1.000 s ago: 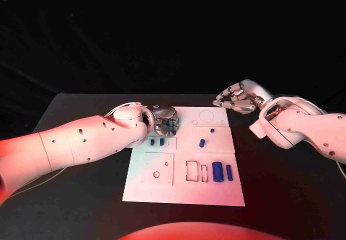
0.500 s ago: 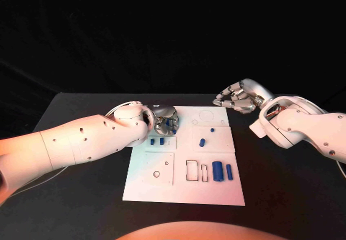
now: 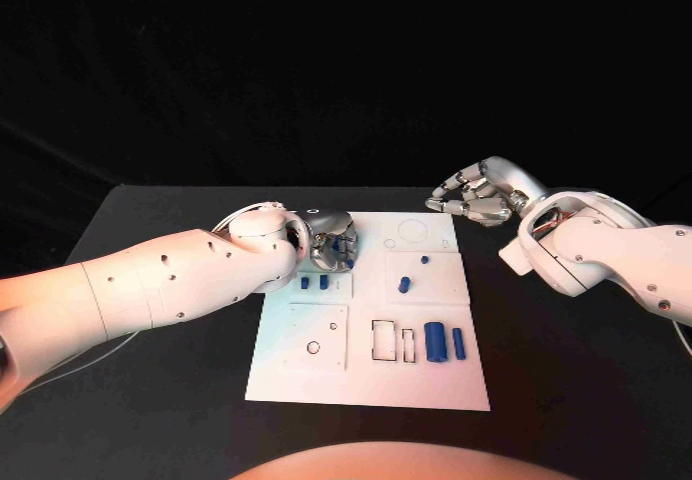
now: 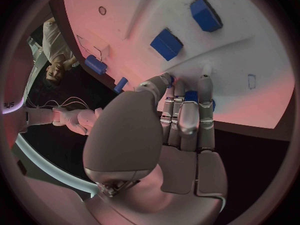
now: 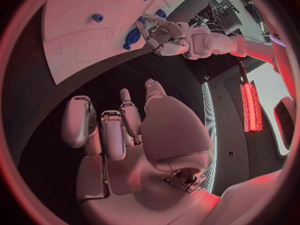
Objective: Assemble the parts on the task board
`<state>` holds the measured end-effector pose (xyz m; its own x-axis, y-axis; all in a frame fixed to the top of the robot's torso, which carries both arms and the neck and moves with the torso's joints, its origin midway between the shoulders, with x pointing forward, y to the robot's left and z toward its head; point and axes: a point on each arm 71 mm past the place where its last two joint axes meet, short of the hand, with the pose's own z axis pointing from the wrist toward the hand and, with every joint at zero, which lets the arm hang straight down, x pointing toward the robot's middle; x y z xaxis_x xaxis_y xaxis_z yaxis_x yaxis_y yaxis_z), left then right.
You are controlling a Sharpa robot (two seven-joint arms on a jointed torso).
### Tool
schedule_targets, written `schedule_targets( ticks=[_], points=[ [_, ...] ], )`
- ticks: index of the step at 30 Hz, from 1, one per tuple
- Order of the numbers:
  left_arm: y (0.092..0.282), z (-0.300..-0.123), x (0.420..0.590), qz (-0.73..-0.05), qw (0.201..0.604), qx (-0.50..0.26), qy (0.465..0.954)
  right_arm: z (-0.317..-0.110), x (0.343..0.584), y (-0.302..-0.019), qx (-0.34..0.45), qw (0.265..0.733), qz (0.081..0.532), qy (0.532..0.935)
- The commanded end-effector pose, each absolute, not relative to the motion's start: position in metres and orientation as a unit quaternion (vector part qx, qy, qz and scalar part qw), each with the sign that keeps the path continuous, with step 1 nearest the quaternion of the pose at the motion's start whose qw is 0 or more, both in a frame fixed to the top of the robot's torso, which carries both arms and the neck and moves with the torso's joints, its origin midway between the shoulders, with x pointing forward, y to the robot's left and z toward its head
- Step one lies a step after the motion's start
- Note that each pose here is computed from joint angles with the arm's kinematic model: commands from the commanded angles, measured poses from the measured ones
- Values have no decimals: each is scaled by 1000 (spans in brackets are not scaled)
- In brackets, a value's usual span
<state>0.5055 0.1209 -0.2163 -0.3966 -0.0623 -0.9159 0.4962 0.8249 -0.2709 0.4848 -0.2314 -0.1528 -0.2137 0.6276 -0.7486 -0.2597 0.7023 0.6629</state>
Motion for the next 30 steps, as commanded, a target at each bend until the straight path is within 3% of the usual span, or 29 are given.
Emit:
schedule_targets(
  ticks=[1, 15, 30],
  points=[
    [121, -221, 503, -267, 524, 133, 798, -153, 484, -231, 130, 614, 364, 688],
    [131, -208, 499, -293, 545, 105, 779, -153, 486, -232, 131, 616, 361, 688],
    [156, -195, 492, -294, 553, 77, 776, -154, 488, -237, 134, 619, 356, 687]
  ],
)
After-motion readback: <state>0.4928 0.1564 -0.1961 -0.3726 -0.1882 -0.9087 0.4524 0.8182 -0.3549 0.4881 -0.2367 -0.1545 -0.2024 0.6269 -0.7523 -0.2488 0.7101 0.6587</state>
